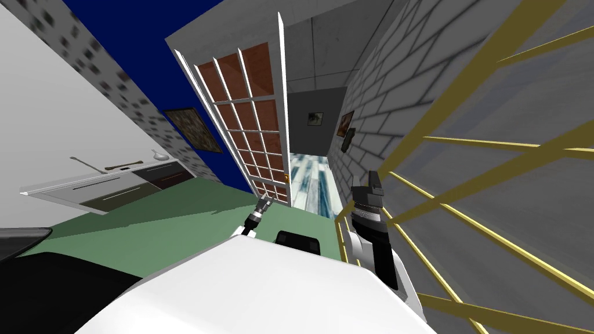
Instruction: Pull the door open
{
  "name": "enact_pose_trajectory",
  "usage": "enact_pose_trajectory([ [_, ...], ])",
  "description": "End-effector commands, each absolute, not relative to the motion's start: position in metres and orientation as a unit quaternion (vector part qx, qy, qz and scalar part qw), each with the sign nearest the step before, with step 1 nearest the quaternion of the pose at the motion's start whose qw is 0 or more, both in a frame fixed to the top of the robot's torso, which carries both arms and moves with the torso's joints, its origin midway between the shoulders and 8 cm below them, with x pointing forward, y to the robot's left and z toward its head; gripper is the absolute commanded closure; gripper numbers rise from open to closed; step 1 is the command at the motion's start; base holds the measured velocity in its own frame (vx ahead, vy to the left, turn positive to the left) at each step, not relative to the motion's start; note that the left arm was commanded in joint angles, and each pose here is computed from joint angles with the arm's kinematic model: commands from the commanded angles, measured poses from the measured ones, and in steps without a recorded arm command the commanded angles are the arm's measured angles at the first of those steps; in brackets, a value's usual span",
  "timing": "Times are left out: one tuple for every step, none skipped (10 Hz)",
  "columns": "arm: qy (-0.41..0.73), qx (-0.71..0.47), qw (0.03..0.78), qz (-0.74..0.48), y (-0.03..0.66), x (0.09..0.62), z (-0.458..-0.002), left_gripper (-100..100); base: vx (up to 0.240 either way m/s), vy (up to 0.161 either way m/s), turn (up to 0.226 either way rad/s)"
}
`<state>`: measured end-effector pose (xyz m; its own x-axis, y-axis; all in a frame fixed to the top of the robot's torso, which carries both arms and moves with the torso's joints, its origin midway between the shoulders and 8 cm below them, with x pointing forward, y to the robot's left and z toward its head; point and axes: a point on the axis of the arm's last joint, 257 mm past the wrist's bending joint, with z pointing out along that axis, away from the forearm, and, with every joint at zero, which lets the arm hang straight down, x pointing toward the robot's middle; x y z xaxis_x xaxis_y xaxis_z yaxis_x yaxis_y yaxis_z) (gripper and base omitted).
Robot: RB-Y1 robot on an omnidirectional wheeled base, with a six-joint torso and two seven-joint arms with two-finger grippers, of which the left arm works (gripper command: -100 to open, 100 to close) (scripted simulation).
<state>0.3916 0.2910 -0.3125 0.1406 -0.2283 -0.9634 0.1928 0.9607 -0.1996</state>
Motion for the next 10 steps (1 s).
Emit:
enact_pose_trajectory([
  [0.649,-0.003,0.75,-0.128,0.289,0.389,-0.323,-100,0.154,-0.066,0.064],
  [0.656,0.005,0.745,-0.12,0.288,0.387,-0.332,-100,0.156,-0.057,0.058],
  [0.662,0.013,0.74,-0.113,0.288,0.385,-0.34,-100,0.17,-0.051,0.07],
  [0.666,0.017,0.738,-0.11,0.287,0.384,-0.344,-100,0.144,-0.036,0.05],
  [0.669,0.022,0.736,-0.106,0.287,0.383,-0.349,-100,0.114,-0.023,0.033],
  [0.674,0.029,0.731,-0.1,0.286,0.381,-0.356,-100,0.123,-0.027,0.047],
  [0.677,0.032,0.729,-0.098,0.286,0.38,-0.359,-100,0.119,-0.037,0.051],
  [0.681,0.038,0.725,-0.093,0.285,0.378,-0.366,-100,0.134,-0.034,0.051],
  [0.686,0.045,0.721,-0.088,0.284,0.376,-0.372,-100,0.165,-0.031,0.056],
  [0.69,0.05,0.717,-0.084,0.283,0.374,-0.377,-100,0.177,-0.024,0.063],
])
